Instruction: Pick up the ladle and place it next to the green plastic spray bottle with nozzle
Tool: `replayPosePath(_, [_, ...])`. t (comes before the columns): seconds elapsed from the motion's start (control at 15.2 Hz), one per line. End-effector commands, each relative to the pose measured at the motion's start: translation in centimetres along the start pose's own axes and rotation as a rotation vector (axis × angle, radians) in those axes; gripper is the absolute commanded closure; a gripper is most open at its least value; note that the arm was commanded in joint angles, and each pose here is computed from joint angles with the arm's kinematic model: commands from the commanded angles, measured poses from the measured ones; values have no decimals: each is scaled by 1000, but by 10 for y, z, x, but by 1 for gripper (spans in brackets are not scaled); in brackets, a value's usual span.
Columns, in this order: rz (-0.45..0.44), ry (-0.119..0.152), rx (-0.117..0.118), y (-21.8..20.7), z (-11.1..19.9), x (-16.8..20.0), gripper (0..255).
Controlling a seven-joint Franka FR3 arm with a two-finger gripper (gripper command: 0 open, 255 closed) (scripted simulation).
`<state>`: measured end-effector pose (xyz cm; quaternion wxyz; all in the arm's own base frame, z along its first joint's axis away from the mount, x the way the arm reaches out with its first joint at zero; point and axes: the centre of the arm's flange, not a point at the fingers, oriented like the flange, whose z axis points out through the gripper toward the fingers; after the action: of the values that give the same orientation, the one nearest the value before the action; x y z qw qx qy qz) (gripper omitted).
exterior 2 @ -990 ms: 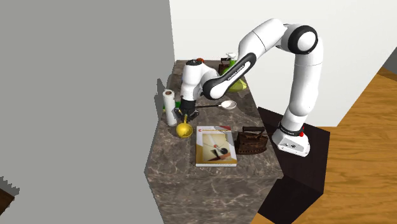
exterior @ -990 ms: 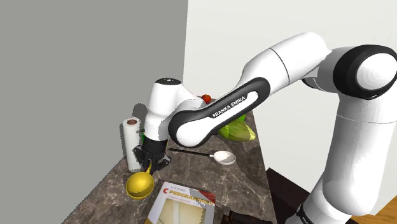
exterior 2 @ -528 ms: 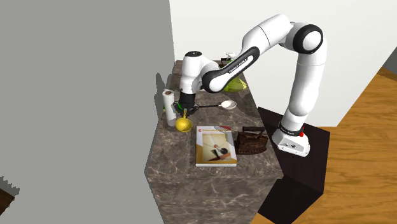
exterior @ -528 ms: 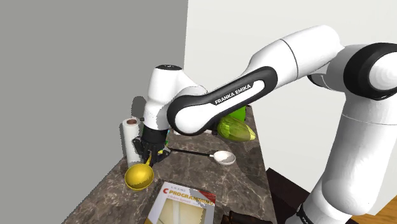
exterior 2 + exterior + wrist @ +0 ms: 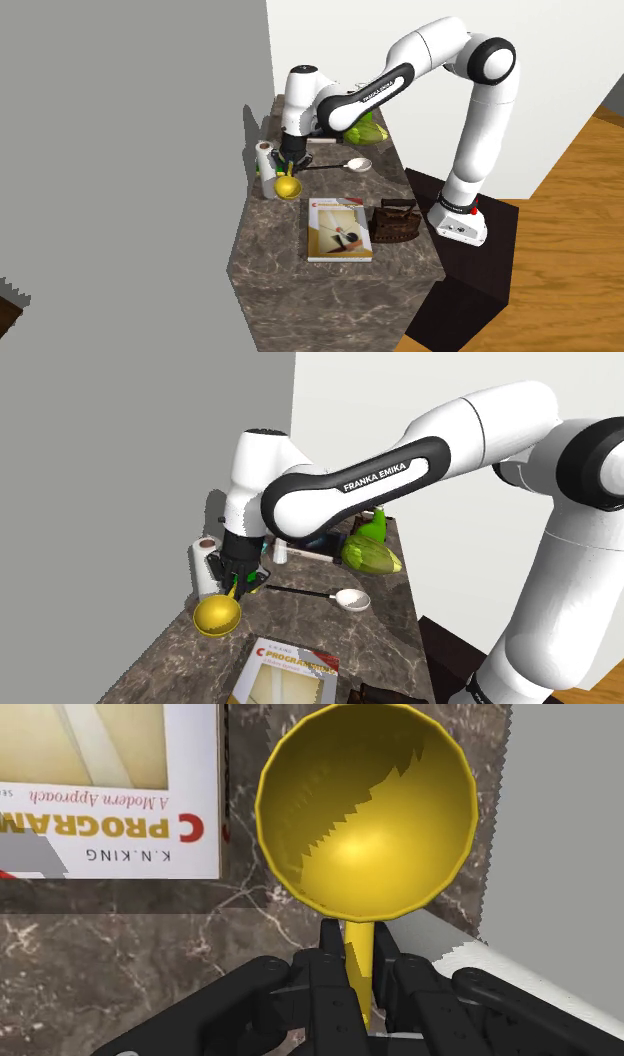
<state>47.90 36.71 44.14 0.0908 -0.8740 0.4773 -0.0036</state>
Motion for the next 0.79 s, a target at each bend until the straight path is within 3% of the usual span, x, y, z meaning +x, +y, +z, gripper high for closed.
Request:
replayPosePath(0.0, [0,0,0,-1,-12,-1,255])
replayPosePath(0.73, [0,0,0,-10,-69,-6,255])
